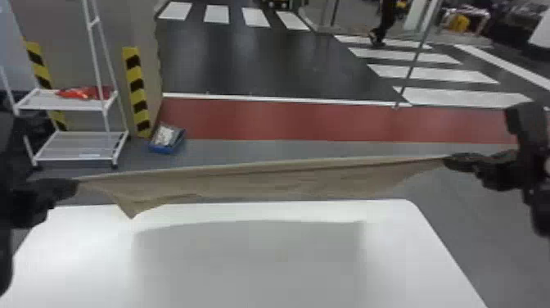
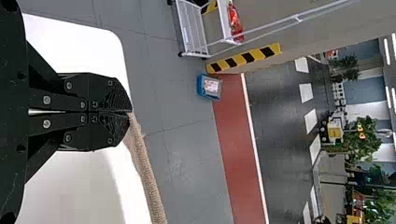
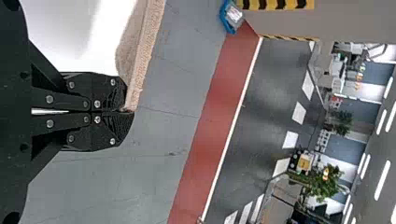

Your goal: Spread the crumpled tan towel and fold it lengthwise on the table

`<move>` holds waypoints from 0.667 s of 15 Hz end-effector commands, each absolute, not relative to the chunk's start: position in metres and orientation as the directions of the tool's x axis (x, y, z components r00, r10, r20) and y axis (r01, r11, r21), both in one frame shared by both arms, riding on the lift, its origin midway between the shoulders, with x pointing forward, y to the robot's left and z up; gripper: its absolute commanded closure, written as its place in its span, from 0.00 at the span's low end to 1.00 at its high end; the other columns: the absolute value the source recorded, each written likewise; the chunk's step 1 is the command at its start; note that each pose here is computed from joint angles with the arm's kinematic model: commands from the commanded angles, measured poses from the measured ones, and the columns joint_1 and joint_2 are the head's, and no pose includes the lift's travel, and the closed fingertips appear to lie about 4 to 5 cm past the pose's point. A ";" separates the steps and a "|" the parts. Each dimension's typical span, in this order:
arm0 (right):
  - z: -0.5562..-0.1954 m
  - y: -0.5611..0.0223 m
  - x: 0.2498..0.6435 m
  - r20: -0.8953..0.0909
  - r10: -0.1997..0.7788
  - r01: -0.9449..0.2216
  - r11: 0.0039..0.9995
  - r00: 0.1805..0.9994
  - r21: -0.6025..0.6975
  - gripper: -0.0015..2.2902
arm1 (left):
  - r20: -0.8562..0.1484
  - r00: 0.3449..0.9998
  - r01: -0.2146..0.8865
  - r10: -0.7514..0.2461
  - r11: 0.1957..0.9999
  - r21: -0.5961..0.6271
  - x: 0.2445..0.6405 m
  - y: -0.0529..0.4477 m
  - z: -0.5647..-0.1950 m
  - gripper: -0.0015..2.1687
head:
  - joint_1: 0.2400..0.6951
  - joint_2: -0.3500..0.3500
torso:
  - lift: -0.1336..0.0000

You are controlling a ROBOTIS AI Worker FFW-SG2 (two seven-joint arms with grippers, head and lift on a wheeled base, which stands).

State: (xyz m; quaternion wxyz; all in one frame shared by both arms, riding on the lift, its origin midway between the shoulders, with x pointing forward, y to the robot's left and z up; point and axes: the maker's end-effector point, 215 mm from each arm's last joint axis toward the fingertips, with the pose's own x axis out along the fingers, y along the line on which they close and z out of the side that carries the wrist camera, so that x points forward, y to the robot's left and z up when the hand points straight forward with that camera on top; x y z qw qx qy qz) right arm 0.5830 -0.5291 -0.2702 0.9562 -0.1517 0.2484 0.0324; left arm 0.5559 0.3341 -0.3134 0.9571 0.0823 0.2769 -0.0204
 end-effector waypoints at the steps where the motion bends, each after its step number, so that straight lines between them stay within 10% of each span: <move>1: -0.322 -0.523 0.526 -0.520 0.013 -0.214 0.920 0.854 -0.328 0.80 | -0.530 0.848 0.119 -0.013 0.979 0.165 0.501 0.346 -0.349 0.85 | 0.82 0.24 | 1.00; 3: -0.365 -0.513 0.484 -0.545 0.051 -0.289 0.886 0.837 -0.362 0.80 | -0.556 0.831 0.158 -0.023 0.968 0.196 0.465 0.350 -0.385 0.85 | 1.00 0.23 | 1.00; 10: -0.444 -0.508 0.390 -0.643 0.146 -0.463 0.811 0.752 -0.358 0.80 | -0.676 0.736 0.253 -0.041 0.942 0.218 0.384 0.368 -0.480 0.85 | 1.00 0.21 | 1.00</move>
